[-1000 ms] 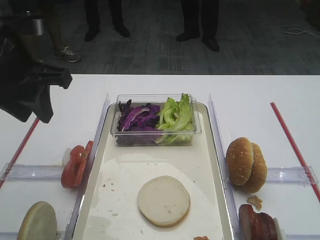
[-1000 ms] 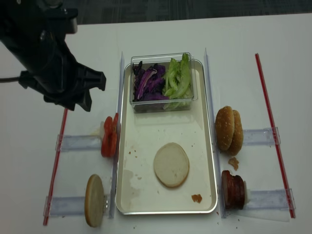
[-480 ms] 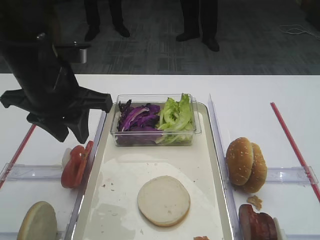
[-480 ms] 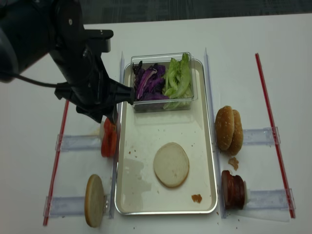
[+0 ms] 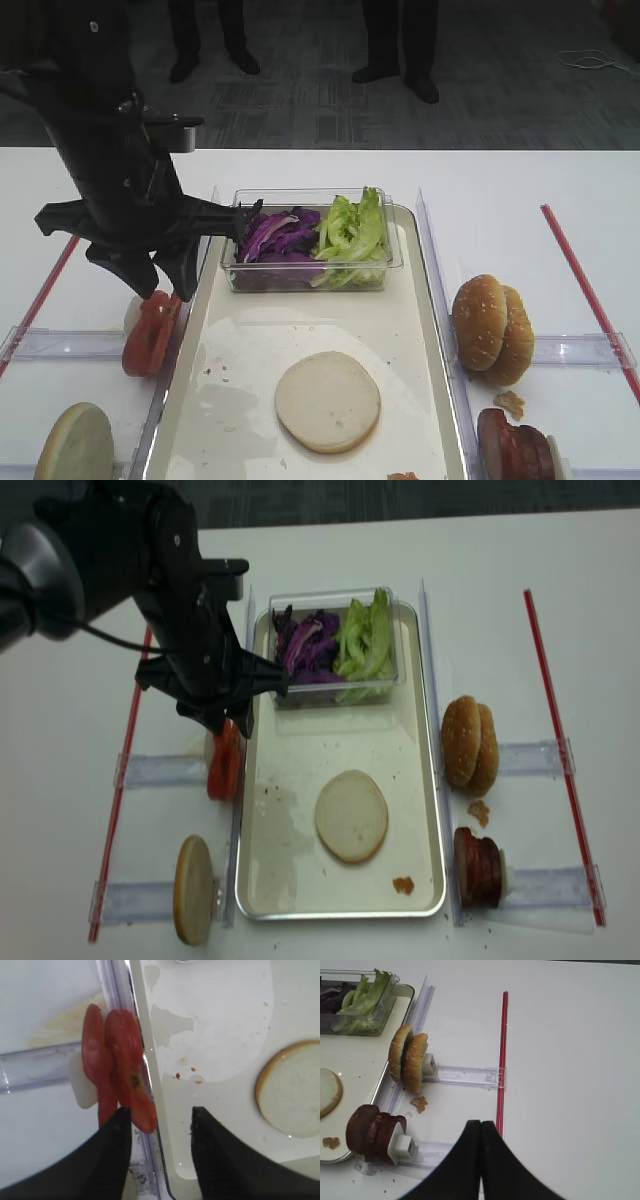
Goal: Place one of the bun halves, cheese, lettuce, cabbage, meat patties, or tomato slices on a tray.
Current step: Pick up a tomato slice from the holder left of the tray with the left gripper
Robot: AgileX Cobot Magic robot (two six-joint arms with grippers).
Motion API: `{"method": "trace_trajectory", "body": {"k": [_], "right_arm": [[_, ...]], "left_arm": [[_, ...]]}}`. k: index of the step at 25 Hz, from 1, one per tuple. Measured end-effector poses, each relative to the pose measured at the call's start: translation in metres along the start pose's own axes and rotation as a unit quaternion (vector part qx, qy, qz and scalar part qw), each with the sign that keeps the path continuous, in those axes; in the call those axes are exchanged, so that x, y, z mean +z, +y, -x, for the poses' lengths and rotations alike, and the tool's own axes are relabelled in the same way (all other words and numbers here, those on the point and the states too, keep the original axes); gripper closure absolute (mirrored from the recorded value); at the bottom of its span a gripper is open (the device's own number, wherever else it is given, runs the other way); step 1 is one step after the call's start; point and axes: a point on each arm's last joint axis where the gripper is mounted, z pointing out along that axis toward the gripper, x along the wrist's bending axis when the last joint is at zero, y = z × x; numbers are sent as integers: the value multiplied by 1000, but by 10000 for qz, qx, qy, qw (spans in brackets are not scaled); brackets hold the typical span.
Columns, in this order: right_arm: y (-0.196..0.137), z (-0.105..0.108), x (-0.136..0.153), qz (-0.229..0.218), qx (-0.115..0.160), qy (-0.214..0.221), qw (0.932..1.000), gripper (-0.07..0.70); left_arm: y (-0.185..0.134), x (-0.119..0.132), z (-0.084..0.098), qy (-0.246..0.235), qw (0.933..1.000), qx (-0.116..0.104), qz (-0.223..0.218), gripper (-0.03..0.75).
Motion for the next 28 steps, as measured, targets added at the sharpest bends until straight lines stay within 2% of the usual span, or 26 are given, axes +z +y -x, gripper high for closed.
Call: {"method": "trace_trajectory", "body": {"k": [6,14,28], "right_arm": [[0,0,0,0,63,0,10000,498],[0,0,0,0,63,0,10000,498],[0,0,0,0,63,0,10000,498]], "left_arm": [[6,22,0,77,9996,-29,-251,447],[16,45,1,137,9992,-49,-364,447],[19,58,-3,435,9982,6,-415,454]]}}
